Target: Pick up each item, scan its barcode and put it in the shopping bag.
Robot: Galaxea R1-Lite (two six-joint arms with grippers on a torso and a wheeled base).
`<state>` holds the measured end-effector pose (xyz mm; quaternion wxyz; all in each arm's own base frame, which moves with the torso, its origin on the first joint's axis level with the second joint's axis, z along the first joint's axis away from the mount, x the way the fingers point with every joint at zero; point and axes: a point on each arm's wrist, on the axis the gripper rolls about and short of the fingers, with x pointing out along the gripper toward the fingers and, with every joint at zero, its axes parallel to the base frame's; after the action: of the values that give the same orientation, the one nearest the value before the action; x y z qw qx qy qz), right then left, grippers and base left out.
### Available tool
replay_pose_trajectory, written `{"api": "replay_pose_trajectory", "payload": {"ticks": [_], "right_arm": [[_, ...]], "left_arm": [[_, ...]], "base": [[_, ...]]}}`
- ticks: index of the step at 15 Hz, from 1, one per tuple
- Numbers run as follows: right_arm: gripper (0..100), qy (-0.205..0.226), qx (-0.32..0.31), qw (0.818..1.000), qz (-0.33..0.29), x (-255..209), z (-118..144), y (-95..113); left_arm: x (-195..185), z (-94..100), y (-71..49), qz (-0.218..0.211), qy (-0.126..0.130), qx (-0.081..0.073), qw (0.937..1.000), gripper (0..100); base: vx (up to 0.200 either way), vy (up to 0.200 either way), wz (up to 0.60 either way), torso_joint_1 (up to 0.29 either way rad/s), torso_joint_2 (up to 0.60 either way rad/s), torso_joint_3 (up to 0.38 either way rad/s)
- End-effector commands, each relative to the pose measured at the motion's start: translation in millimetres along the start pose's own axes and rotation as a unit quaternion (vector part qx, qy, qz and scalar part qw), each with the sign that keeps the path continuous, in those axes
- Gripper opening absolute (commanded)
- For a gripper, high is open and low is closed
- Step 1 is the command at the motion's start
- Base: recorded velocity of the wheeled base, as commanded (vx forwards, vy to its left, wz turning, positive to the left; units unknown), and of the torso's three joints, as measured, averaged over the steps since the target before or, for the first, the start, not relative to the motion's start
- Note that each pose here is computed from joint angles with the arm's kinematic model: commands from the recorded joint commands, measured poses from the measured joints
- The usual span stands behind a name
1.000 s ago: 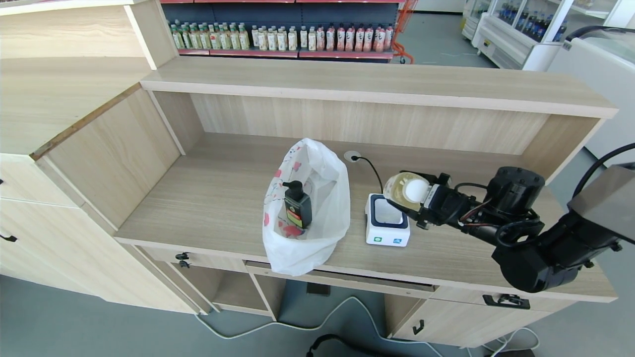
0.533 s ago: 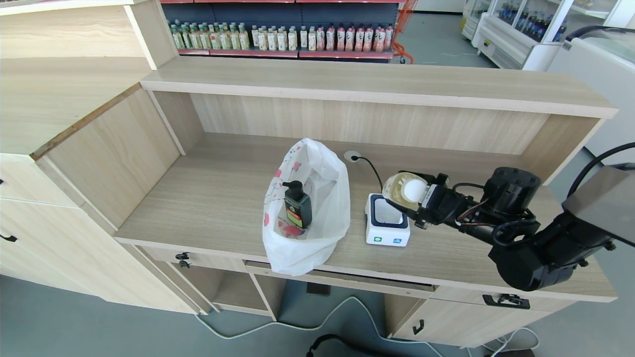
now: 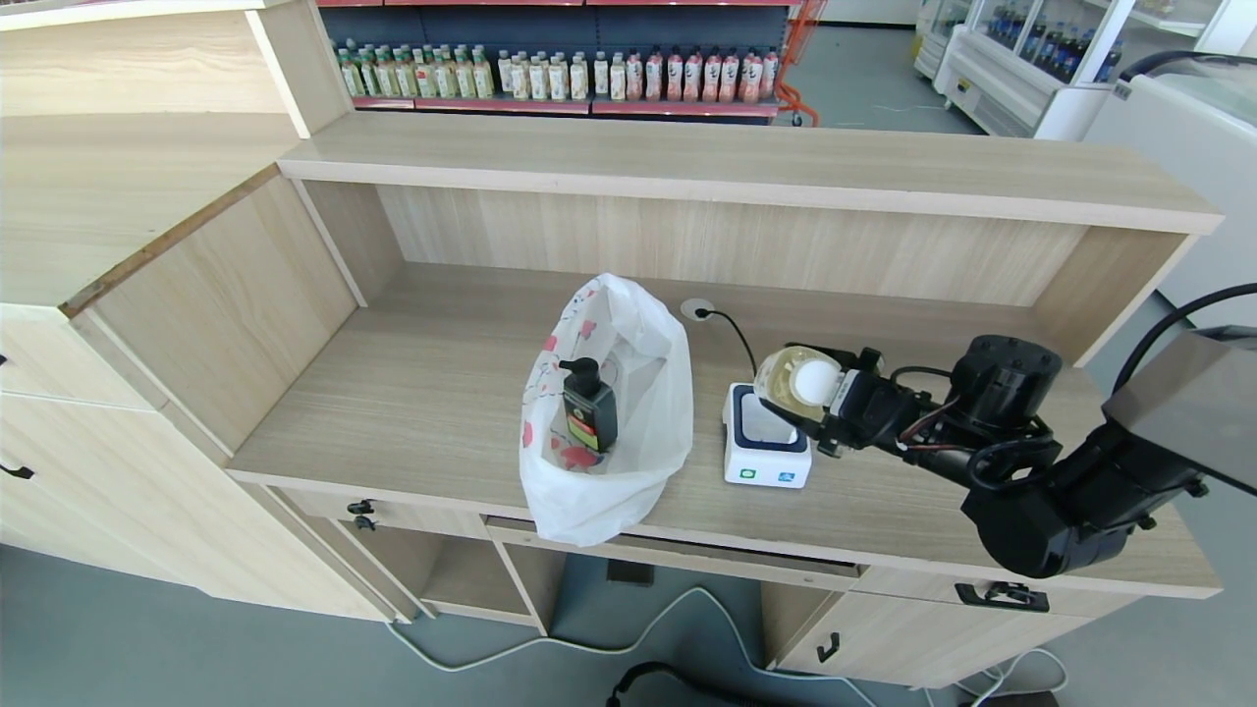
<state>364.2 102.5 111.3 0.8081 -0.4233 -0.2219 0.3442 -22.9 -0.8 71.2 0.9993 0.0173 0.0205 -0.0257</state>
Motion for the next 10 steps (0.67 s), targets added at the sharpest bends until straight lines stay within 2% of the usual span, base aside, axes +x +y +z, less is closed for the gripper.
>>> {"api": "replay_pose_trajectory", "payload": {"ticks": [1, 9, 10], "right_arm": [[0, 0.0, 0.001, 1.0, 0.002, 1, -1, 2], [0, -0.002, 0.0, 1.0, -0.005, 1, 1, -2], [0, -0.01, 0.013, 1.0, -0.019, -1, 9, -9]], "left_arm": [[0, 0.0, 0.0, 0.0, 0.0, 0.0, 1.0, 100], [0, 0.0, 0.0, 0.001, 0.0, 0.001, 1.0, 100], [0, 0.0, 0.0, 0.0, 0.0, 0.001, 1.0, 100]], "base": [[0.0, 0.0, 0.0, 0.0, 0.0, 0.0], [0.0, 0.0, 0.0, 0.0, 0.0, 0.0], [0.0, 0.0, 0.0, 0.0, 0.0, 0.0]]}}
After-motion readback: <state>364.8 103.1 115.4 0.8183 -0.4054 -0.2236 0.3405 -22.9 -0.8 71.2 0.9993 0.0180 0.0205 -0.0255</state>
